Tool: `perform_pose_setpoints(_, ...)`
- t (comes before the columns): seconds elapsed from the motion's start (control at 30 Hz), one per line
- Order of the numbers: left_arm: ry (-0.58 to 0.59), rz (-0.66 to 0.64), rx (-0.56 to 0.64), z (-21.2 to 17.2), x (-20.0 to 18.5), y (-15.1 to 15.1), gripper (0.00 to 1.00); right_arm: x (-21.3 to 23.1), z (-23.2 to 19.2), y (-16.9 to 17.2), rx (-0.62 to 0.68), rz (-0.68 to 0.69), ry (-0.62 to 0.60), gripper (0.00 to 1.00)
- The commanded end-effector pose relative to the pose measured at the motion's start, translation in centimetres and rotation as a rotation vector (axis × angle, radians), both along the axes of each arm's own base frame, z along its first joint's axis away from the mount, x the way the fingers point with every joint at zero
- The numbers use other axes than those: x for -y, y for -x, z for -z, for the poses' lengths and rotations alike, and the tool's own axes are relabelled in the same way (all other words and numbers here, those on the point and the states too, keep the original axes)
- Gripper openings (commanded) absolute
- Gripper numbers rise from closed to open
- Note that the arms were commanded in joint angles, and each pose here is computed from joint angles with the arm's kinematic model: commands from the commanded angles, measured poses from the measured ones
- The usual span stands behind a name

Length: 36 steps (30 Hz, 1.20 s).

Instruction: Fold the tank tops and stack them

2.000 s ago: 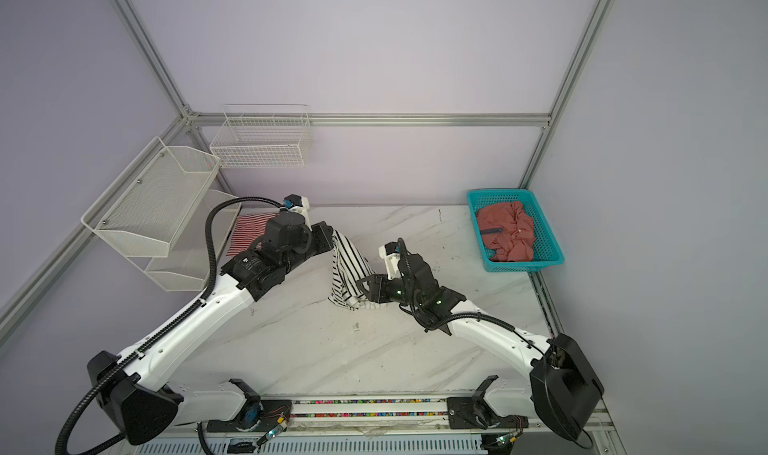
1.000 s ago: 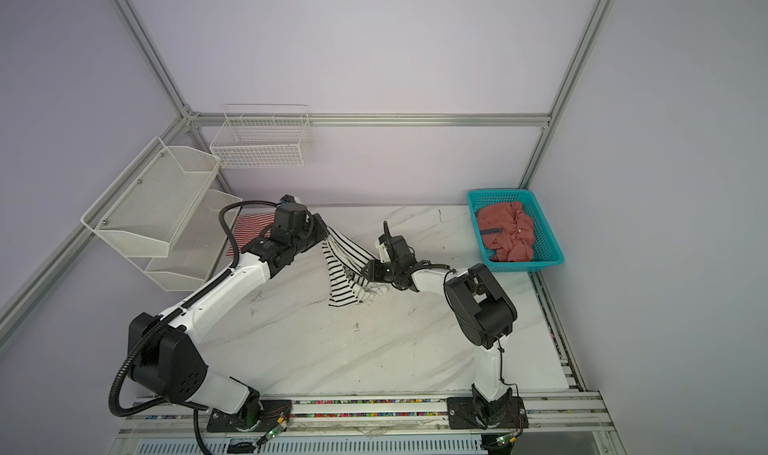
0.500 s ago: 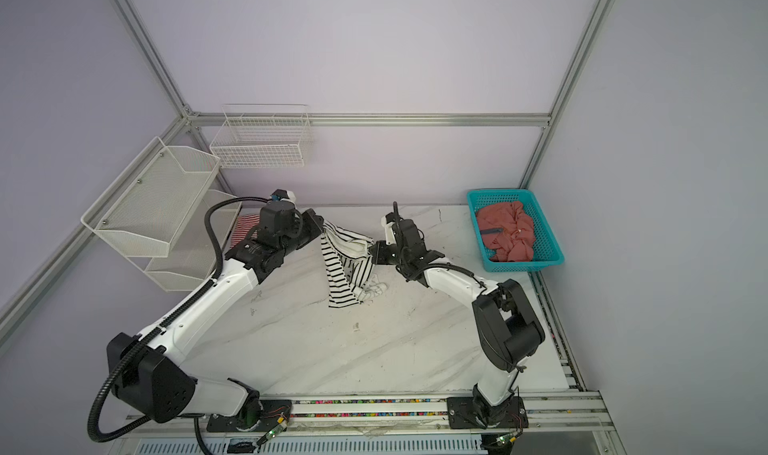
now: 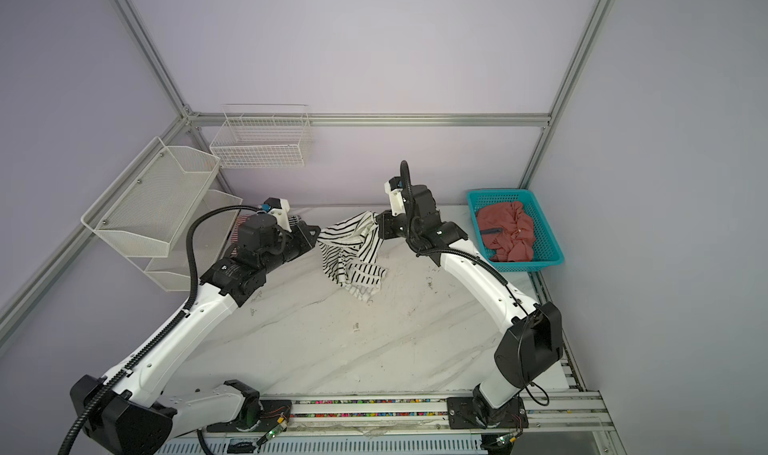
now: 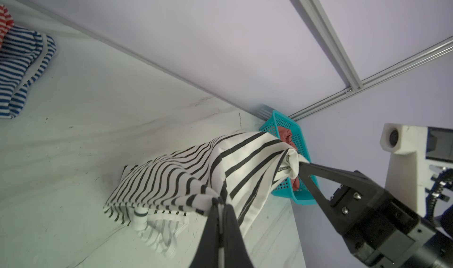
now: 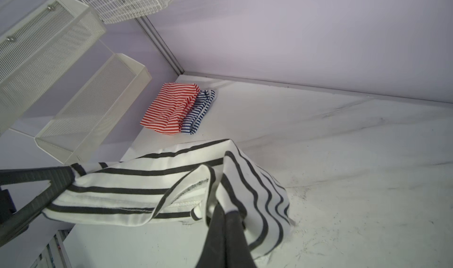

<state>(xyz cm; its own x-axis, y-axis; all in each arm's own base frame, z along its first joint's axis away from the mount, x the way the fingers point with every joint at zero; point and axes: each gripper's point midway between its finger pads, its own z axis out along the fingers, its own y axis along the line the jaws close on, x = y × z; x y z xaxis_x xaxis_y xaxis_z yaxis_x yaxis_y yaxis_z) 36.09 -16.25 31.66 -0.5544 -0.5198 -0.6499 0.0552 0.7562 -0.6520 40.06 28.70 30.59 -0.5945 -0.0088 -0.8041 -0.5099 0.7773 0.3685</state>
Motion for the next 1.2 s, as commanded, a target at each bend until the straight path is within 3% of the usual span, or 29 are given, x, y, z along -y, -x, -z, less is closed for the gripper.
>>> perform_pose_setpoints(0.0, -0.074, 0.019, -0.068, 3.6, -0.8, 2.1, 0.0, 0.1, 7.9, 1.8, -0.219, -0.091, 0.169, 0.0)
perform_pose_setpoints(0.3, -0.131, -0.023, -0.174, 8.7, -2.2, 3.4, 0.0, -2.1, 17.9, -1.3, -0.375, -0.116, 0.255, 0.0)
perform_pose_setpoints(0.5, -0.155, -0.047, -0.215, 10.4, -2.6, 2.9, 0.0, -4.1, 19.1, -4.3, -0.378, -0.111, 0.225, 0.41)
perform_pose_setpoints(0.63, -0.158, -0.108, -0.198, 9.9, -3.9, 2.5, 0.0, -3.8, 15.9, -4.2, -0.297, -0.066, 0.151, 0.51)
perform_pose_setpoints(0.83, -0.149, -0.183, -0.179, 9.2, -5.6, 2.1, 0.0, -1.5, 15.2, -1.3, -0.291, 0.013, 0.078, 0.47)
perform_pose_setpoints(1.17, -0.139, -0.197, -0.232, 10.9, -6.0, 1.4, 0.0, -1.1, 20.2, 1.6, -0.413, 0.022, 0.004, 0.15)
